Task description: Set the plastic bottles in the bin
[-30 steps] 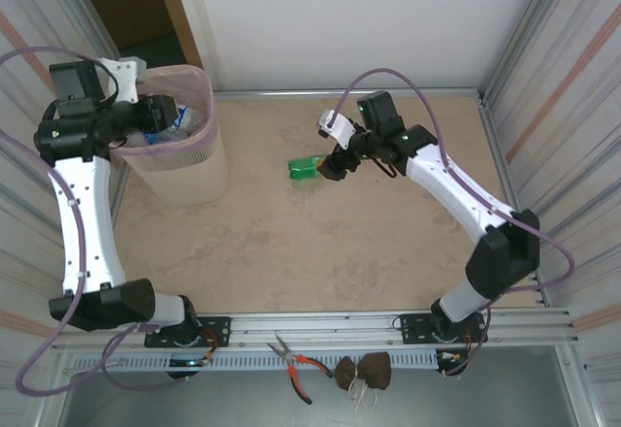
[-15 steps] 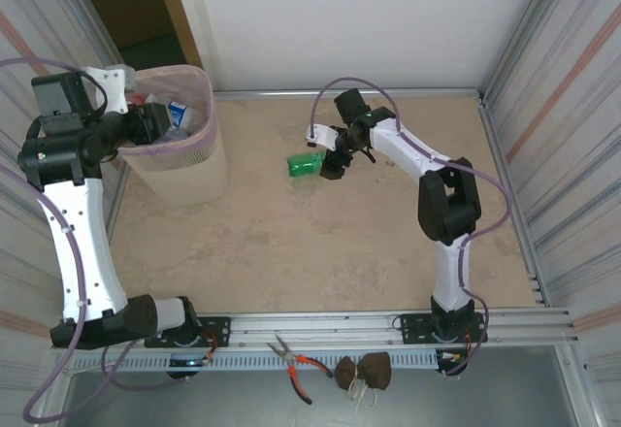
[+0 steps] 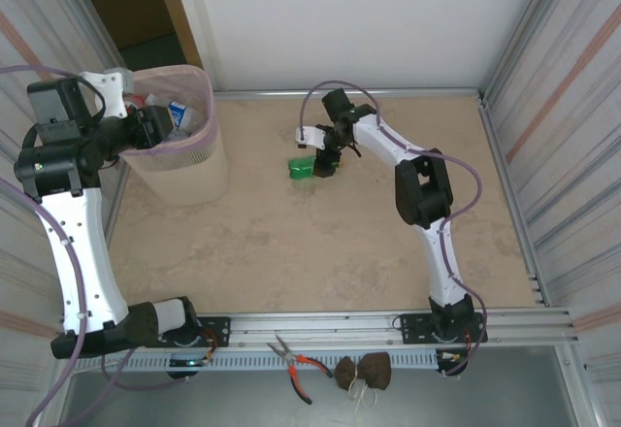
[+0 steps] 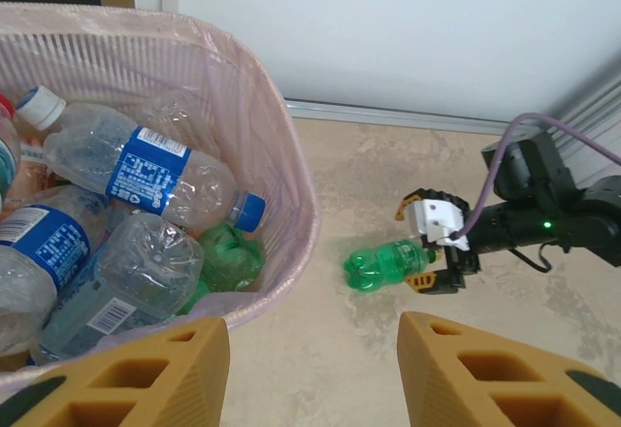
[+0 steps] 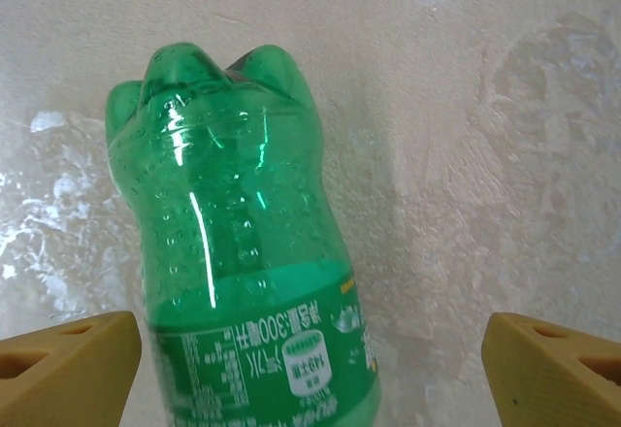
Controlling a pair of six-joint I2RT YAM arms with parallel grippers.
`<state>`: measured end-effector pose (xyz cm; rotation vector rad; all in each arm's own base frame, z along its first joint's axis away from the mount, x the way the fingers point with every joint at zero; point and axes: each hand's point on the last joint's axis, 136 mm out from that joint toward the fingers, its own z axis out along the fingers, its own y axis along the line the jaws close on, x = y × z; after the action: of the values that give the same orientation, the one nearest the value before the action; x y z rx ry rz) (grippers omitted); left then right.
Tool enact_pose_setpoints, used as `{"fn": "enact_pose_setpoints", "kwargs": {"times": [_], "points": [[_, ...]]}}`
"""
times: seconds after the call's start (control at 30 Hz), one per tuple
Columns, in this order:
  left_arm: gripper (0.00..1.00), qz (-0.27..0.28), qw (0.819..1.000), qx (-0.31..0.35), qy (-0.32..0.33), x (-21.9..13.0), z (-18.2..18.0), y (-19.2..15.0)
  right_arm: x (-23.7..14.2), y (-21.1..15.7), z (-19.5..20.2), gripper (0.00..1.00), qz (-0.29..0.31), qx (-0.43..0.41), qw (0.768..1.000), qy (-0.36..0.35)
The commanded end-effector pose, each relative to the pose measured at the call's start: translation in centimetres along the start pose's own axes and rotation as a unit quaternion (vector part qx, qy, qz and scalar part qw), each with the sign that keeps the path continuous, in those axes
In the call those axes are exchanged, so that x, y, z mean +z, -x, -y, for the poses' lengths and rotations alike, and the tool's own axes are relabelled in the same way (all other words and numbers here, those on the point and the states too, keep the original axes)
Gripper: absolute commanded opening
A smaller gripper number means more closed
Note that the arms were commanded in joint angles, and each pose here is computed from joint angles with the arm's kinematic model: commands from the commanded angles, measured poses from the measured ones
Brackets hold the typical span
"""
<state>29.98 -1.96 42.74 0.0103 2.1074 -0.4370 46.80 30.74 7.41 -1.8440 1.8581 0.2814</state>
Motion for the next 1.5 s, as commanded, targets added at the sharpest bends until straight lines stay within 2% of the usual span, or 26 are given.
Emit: {"fn": "enact_pose_setpoints", "kwargs": {"times": [0.0,0.17,0.4,0.8,0.87,1.03,1.27,1.47], "points": [[0.49,0.001,1.000,-0.013,-0.018,-0.5,0.7,-0.2,1.8,-0.1,-1.3,0.90,0.002,-0.016,0.999,0.037],[0.49,0.000,0.999,-0.020,-0.024,-0.4,0.9,-0.4,3.5,-0.7,-2.5,0.88,-0.006,-0.013,0.998,0.065],[0.49,0.003,0.999,-0.026,-0.034,-0.3,1.1,-0.6,4.0,-2.0,-3.9,0.79,-0.025,0.004,0.996,0.083],[0.49,0.024,0.997,-0.043,-0.068,-0.2,2.1,-0.8,2.0,-2.4,-4.6,0.65,-0.022,0.024,0.999,0.043],[0.49,0.031,0.995,-0.046,-0.079,-0.3,2.4,-0.7,1.2,-2.1,-4.7,0.60,-0.015,0.032,0.999,0.037],[0.49,0.045,0.992,-0.045,-0.105,-0.4,3.5,-0.7,-1.3,-1.0,-5.1,0.59,0.008,0.062,0.998,0.018],[0.52,0.062,0.986,-0.048,-0.146,-0.1,5.7,-0.5,-6.2,2.0,-6.3,0.58,0.088,0.108,0.990,-0.011],[0.59,0.059,0.983,-0.034,-0.171,1.4,8.1,-0.8,-11.3,4.9,-7.0,0.55,0.168,0.146,0.974,-0.042]]}}
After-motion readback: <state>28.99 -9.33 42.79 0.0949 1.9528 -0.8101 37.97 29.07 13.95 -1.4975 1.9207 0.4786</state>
